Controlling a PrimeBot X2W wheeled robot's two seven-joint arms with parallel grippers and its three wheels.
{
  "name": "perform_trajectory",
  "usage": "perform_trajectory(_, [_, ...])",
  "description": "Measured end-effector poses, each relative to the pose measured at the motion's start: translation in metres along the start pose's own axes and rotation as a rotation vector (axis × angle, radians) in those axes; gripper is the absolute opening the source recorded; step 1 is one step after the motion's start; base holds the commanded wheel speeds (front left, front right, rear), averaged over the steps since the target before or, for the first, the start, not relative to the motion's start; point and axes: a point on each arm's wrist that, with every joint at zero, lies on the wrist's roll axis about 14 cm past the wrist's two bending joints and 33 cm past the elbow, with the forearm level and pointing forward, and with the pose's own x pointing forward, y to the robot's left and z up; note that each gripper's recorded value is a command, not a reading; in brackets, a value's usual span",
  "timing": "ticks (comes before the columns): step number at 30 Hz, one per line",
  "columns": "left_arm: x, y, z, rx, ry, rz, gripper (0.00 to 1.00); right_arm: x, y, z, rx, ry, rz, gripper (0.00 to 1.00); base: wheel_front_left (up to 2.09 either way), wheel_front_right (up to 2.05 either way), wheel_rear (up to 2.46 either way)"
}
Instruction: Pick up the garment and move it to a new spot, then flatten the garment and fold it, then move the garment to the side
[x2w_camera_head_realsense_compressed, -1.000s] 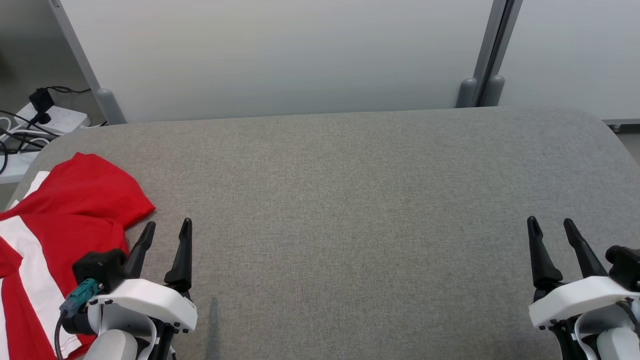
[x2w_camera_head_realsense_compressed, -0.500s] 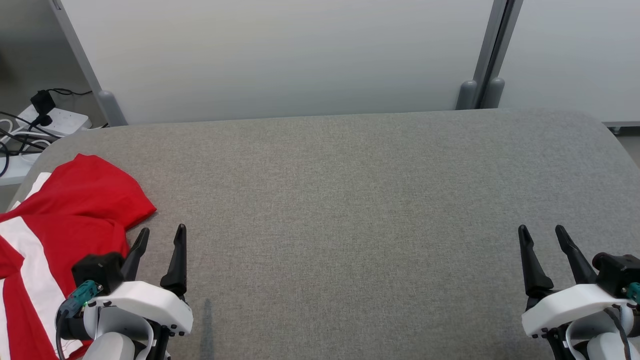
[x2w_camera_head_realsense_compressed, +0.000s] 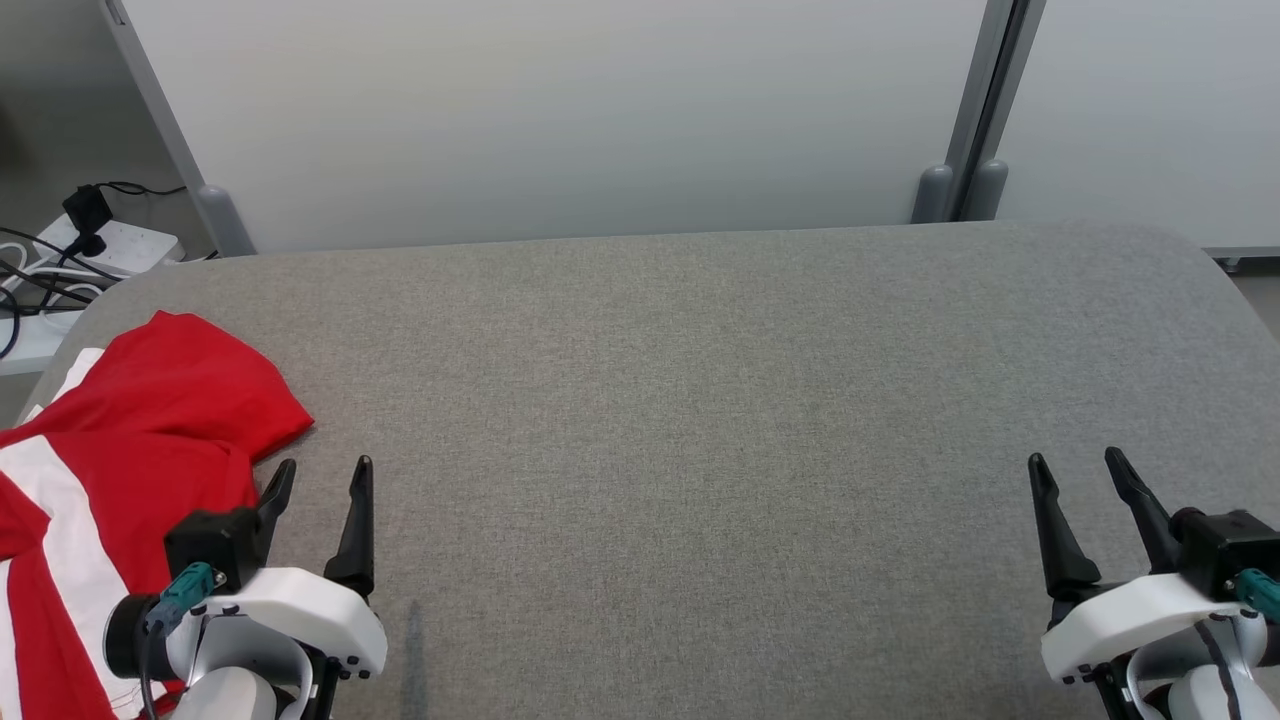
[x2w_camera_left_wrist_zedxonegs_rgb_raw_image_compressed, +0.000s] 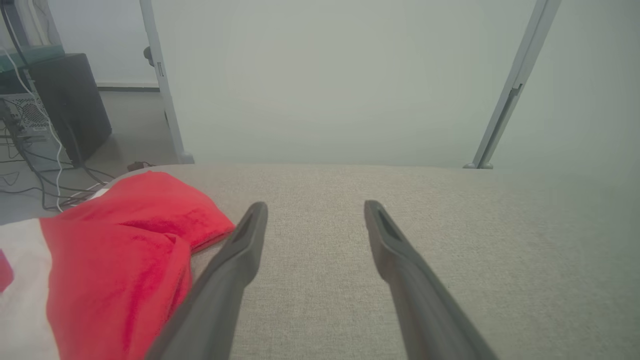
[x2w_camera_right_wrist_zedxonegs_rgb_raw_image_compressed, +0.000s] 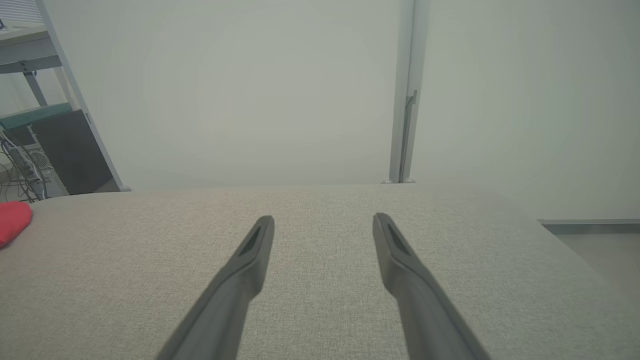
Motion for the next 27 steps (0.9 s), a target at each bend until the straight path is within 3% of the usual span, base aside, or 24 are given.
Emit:
perform_trajectory(7, [-0.0006, 0.0013, 0.0005, 0.052, -0.006, 0.002, 1.0, -0.0008, 0.0006, -0.0018, -0.058, 0.002, 0.017, 1.0, 0.0, 0.0, 0.0])
perform_trajectory(27, [-0.0032, 0.0064, 0.0023, 0.027, -0.011, 0.027, 1.0, 0.002, 0.0031, -0.0017, -0.031, -0.003, 0.021, 1.0, 0.0, 0.0, 0.0])
